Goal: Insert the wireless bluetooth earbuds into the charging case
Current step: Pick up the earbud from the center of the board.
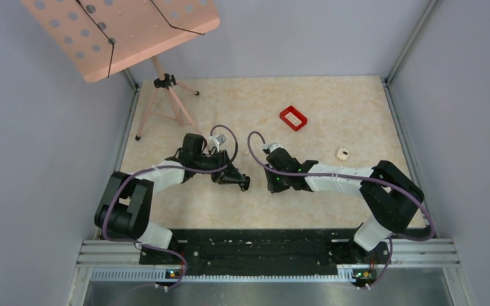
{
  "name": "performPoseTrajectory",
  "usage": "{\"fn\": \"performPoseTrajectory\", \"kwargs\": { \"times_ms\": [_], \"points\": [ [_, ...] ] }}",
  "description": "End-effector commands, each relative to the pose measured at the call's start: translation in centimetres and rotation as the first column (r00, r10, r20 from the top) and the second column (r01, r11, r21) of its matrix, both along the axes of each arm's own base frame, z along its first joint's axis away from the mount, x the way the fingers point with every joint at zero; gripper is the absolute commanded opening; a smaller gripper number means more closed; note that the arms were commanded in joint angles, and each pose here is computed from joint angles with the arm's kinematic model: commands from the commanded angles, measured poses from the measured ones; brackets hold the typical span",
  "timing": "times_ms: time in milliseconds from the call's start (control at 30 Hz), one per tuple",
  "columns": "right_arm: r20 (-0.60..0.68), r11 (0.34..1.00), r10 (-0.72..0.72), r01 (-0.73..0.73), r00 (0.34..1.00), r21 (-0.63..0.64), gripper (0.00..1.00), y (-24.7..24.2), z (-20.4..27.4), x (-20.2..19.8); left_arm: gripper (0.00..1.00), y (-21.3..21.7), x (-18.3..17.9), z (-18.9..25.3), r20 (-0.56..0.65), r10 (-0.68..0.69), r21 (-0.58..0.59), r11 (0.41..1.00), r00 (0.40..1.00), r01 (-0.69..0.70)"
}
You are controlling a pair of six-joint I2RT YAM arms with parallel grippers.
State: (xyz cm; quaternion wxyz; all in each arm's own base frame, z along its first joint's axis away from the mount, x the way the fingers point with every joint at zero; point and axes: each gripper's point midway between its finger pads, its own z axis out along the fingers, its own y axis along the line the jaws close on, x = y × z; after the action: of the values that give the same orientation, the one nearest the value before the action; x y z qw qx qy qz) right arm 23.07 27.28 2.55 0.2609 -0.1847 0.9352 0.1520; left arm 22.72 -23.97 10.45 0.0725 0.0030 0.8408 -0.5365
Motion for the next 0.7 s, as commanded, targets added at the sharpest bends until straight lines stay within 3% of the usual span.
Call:
{"fn": "performPoseTrajectory", "kwargs": {
  "times_ms": [0,433,667],
  "points": [
    [0.036,0.999,0.001,-0.003,0.999,0.051,0.23,1.8,1.6,0.9,0.0,-0.1,0.4,1.1,0.072,-0.002,-0.027,1.0,0.997,0.004],
    [0.058,0.99,-0.021,0.013,0.998,0.137,0.13,2.2,4.8,0.8,0.0,-0.2,0.4,1.3,0.07,-0.018,-0.035,0.999,0.997,0.021],
    [0.031,0.921,-0.015,0.002,0.999,0.391,0.13,2.2,9.5,1.5,0.0,-0.4,-0.6,1.6,0.051,-0.09,-0.057,0.994,0.995,0.093]
  ]
}}
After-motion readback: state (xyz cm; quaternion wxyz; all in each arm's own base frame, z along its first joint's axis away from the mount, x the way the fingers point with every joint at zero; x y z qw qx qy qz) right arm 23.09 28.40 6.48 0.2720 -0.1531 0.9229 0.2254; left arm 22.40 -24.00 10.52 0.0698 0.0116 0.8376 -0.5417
